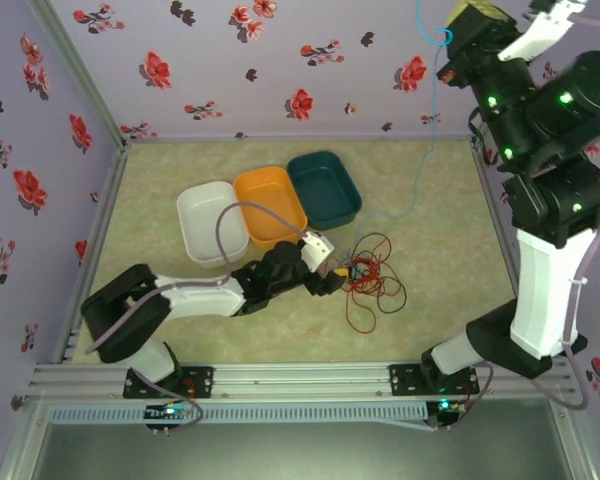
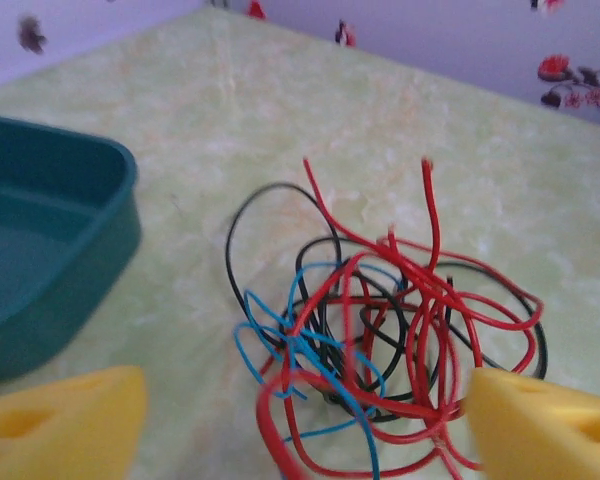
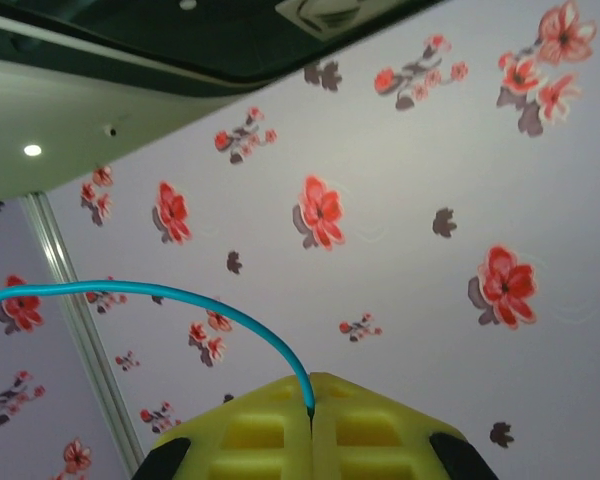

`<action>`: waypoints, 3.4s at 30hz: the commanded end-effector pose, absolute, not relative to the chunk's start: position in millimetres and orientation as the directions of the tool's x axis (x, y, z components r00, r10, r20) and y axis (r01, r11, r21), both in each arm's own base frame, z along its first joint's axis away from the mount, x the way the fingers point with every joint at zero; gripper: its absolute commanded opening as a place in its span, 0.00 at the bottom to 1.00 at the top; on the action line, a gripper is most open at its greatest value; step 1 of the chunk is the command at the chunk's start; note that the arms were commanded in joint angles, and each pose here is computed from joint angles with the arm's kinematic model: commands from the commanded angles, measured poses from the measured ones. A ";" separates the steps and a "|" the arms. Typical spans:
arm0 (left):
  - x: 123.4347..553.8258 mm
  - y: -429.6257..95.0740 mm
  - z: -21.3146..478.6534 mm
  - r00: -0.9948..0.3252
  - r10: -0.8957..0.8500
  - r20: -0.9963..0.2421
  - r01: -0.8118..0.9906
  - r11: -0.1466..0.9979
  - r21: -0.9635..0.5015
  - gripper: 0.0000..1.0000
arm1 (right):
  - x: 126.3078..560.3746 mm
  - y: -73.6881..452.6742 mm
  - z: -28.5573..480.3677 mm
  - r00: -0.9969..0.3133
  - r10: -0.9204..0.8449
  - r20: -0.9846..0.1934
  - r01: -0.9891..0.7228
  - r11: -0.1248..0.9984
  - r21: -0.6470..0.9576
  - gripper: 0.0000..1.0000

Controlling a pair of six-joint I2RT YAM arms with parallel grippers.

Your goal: Untangle the cables

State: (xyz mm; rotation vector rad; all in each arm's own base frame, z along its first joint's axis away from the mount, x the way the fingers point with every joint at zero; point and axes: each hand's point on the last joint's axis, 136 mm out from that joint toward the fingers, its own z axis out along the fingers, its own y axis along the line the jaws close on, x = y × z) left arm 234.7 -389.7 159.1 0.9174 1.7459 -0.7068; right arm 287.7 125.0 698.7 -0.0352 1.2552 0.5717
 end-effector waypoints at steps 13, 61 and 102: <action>242.6 -299.6 239.1 -0.134 0.109 -0.985 0.657 0.754 -0.006 1.00 | 381.1 165.7 643.6 0.088 0.310 -0.947 -0.349 0.899 0.263 0.00; 305.9 -201.3 268.3 -0.300 -0.019 -0.954 0.236 0.967 -0.094 1.00 | 520.5 202.5 316.2 -0.626 0.121 -0.770 -0.059 0.978 0.202 0.00; 316.2 -210.7 248.1 -0.394 -0.045 -0.918 0.224 0.964 -0.144 1.00 | 521.4 203.2 116.2 -0.898 0.062 -0.436 0.035 0.997 0.069 0.23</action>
